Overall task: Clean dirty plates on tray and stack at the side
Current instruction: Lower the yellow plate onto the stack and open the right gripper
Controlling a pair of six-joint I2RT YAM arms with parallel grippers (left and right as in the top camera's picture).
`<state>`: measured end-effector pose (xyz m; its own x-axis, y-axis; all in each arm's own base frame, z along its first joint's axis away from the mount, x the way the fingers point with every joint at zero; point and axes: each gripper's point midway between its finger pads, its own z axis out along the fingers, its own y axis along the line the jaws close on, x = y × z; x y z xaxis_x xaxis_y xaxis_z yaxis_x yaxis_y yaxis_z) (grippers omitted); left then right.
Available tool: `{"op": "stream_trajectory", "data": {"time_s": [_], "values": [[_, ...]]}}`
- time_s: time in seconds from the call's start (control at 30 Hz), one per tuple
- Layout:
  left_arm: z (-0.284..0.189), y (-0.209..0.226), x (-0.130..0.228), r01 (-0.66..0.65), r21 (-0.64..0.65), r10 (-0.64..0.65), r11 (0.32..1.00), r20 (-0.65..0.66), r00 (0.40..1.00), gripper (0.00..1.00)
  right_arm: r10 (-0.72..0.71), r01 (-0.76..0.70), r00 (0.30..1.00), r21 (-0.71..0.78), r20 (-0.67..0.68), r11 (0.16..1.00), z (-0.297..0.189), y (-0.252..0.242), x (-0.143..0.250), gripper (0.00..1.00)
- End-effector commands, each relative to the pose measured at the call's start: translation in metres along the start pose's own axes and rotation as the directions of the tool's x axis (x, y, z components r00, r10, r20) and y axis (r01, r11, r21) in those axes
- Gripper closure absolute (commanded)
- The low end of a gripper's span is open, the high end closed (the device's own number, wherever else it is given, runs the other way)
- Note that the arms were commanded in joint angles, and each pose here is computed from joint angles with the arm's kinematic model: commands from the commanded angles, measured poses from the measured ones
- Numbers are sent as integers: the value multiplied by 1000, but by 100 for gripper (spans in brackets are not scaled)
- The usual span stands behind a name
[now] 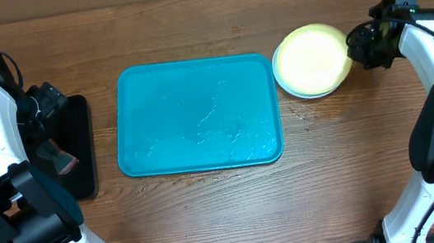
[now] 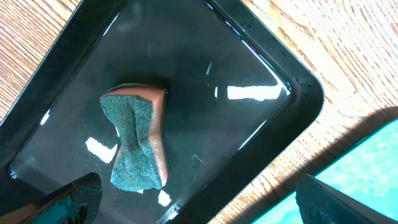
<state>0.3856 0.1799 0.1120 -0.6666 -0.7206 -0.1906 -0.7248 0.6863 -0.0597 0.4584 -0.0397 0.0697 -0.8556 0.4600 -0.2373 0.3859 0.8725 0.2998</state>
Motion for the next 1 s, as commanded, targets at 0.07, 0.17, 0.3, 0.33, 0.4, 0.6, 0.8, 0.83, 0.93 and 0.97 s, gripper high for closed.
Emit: {"op": "stream_trajectory", "data": {"time_s": [0.07,0.17,0.3,0.33,0.4,0.6,0.8,0.83,0.93,0.97], "values": [[-6,-6,-4,-10,19,9,1000,16,1000,0,-1,1,1000,-26,-31,1000,0,11,11,80],[-6,-6,-4,-10,19,9,1000,16,1000,0,9,-11,997,-26,-78,1000,-1,10,22,67],[-6,-6,-4,-10,19,9,1000,16,1000,0,15,-19,991,-25,-131,1000,-17,11,38,66],[-6,-6,-4,-10,19,9,1000,16,1000,0,14,-18,991,-24,-134,1000,-25,12,41,66],[-6,-6,-4,-10,19,9,1000,16,1000,0,4,-7,991,-26,-131,1000,-43,15,46,65],[-6,-6,-4,-10,19,9,1000,16,1000,0,-80,76,991,-46,-110,996,-116,33,78,0],[-6,-6,-4,-10,19,9,1000,16,1000,0,-231,221,967,-101,-104,970,-161,77,127,0],[-6,-6,-4,-10,18,9,1000,16,1000,0,-268,256,958,-116,-102,960,-166,87,137,0],[-6,-6,-4,-10,19,9,1000,16,1000,0,-364,347,926,-158,-98,925,-179,111,164,0],[-6,-6,-4,-10,19,9,1000,16,1000,0,-387,367,916,-166,-106,915,-181,115,172,0]]}}
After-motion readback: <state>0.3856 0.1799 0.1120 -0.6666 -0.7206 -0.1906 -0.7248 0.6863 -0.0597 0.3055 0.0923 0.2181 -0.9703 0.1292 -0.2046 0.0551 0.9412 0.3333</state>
